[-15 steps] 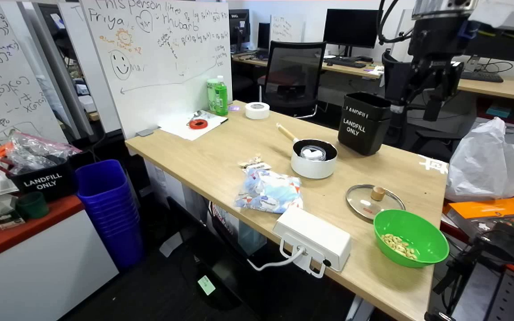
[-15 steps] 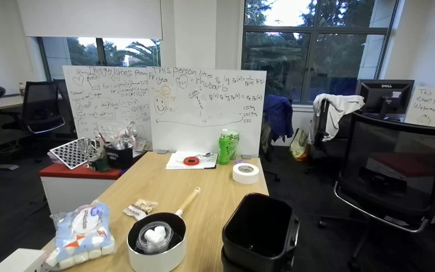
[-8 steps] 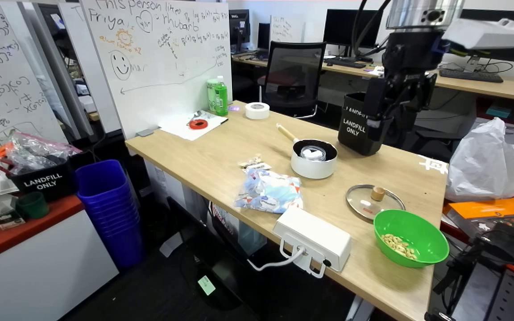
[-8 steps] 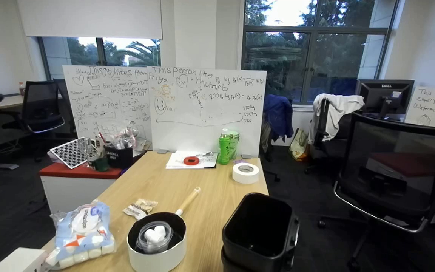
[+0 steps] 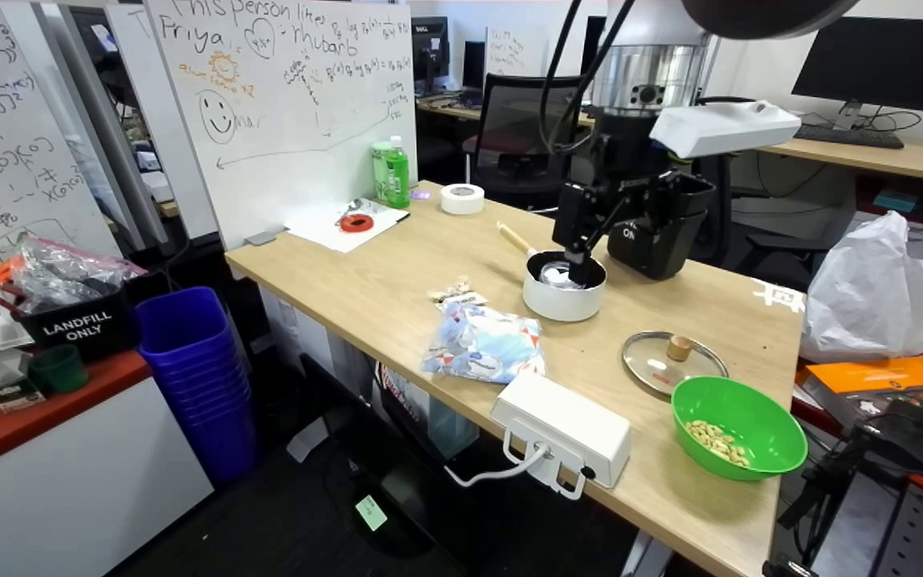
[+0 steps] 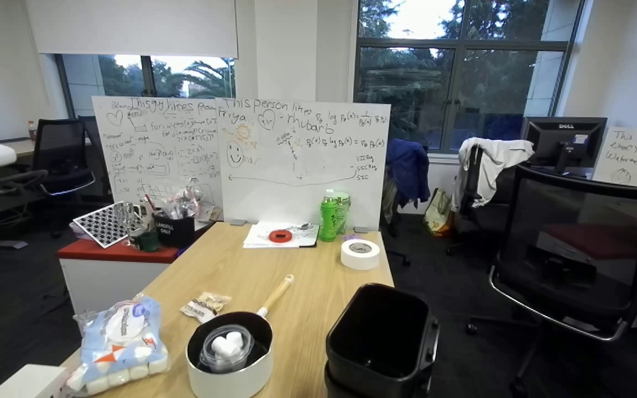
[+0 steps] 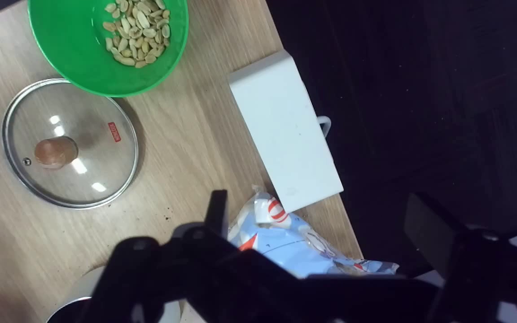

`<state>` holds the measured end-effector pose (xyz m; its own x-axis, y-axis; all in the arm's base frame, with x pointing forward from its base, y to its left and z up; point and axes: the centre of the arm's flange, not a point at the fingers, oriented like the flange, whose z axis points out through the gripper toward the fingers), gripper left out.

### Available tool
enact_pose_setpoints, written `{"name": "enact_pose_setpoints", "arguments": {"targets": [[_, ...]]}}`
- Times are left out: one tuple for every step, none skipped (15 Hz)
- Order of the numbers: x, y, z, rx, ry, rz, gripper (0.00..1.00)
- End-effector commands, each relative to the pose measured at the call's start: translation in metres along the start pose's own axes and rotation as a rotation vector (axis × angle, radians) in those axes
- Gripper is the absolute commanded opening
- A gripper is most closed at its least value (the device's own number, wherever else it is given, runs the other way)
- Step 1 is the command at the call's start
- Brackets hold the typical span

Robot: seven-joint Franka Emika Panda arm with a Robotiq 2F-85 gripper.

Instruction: Move the blue plastic bag and place it near the trash can

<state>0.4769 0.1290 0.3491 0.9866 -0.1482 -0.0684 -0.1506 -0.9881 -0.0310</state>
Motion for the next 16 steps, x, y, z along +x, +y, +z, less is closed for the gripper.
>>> {"name": "enact_pose_setpoints", "arguments": {"targets": [[0.0, 0.0, 0.002, -0.001, -0.004, -0.001, 1.0], [-0.001, 0.0, 0.0, -0.001, -0.002, -0.002, 1.0], [-0.002, 0.001, -0.003, 0.0, 0.003, -0.002, 1.0], [-0.002, 0.001, -0.005, 0.001, 0.007, -0.002, 1.0], [-0.003, 0.001, -0.005, 0.001, 0.008, -0.002, 1.0], [-0.003, 0.001, -0.005, 0.0, 0.007, -0.002, 1.0], [-0.003, 0.001, -0.005, 0.0, 0.006, -0.002, 1.0], [-0.003, 0.001, -0.004, 0.0, 0.006, -0.002, 1.0], [-0.003, 0.001, -0.004, 0.0, 0.006, -0.002, 1.0], [-0.003, 0.001, -0.004, 0.0, 0.006, -0.002, 1.0], [-0.001, -0.001, -0.002, 0.0, -0.001, 0.016, 1.0], [0.004, -0.005, 0.001, 0.001, 0.006, 0.056, 1.0], [0.008, -0.007, 0.003, 0.004, 0.004, 0.1, 1.0], [0.015, -0.012, 0.006, 0.012, 0.011, 0.164, 1.0], [0.021, -0.015, 0.009, 0.023, 0.014, 0.228, 1.0], [0.029, -0.019, 0.011, 0.033, 0.029, 0.291, 1.0]]}}
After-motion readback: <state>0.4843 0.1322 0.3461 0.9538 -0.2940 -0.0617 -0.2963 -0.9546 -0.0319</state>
